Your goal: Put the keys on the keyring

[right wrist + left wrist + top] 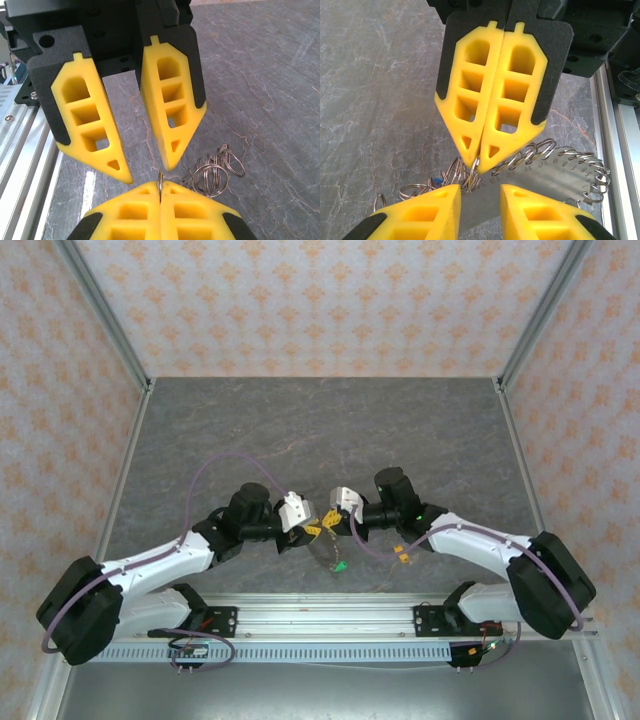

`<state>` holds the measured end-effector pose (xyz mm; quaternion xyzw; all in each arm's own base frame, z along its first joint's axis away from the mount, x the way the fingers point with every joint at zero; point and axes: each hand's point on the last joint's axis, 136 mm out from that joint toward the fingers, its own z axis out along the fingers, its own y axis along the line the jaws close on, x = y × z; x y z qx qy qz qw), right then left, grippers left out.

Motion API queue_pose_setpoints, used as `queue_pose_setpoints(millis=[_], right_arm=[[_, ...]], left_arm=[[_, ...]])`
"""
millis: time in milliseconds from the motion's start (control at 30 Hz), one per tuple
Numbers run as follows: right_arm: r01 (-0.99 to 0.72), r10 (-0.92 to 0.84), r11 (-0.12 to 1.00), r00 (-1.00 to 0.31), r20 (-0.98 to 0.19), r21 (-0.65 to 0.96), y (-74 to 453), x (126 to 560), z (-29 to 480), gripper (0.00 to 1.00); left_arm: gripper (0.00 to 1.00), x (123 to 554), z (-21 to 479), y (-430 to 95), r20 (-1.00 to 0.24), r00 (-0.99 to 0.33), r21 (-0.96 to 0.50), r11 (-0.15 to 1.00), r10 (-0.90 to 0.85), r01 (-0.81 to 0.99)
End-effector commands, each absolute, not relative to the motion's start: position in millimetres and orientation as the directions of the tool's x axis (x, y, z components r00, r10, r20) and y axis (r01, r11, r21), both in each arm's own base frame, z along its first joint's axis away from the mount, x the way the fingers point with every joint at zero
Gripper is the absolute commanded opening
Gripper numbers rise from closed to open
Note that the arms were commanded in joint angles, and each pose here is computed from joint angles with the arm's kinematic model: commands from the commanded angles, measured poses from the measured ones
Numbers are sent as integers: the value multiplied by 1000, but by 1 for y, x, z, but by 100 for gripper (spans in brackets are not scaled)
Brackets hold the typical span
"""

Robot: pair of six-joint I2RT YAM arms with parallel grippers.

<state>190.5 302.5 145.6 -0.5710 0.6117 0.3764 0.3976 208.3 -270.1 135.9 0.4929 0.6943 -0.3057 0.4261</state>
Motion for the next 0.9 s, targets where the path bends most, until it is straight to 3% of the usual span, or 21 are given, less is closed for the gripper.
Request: queue_pose_setpoints(millis=[0,333,533,800,867], right_arm=[[-999,-330,2,36,-943,-39,312,190,172,0],[-1000,-332,-3,21,-943,-21,311,187,172,0],[-1000,-332,-3,19,-943,-19,311,187,174,0],[-1000,-335,-12,8,-942,-4,311,185,175,0],[-1000,-359,-8,8,-933,-6,308,183,171,4]], left_arm=[[27,214,146,-276,-904,-112,27,317,412,948],[26,220,150,-282,-917,-109,24,325,385,946],[20,219,152,-284,-919,-104,22,312,381,950],[0,220,149,-282,-910,-100,37,320,403,947],[0,222,149,-279,-908,-91,55,332,408,942]])
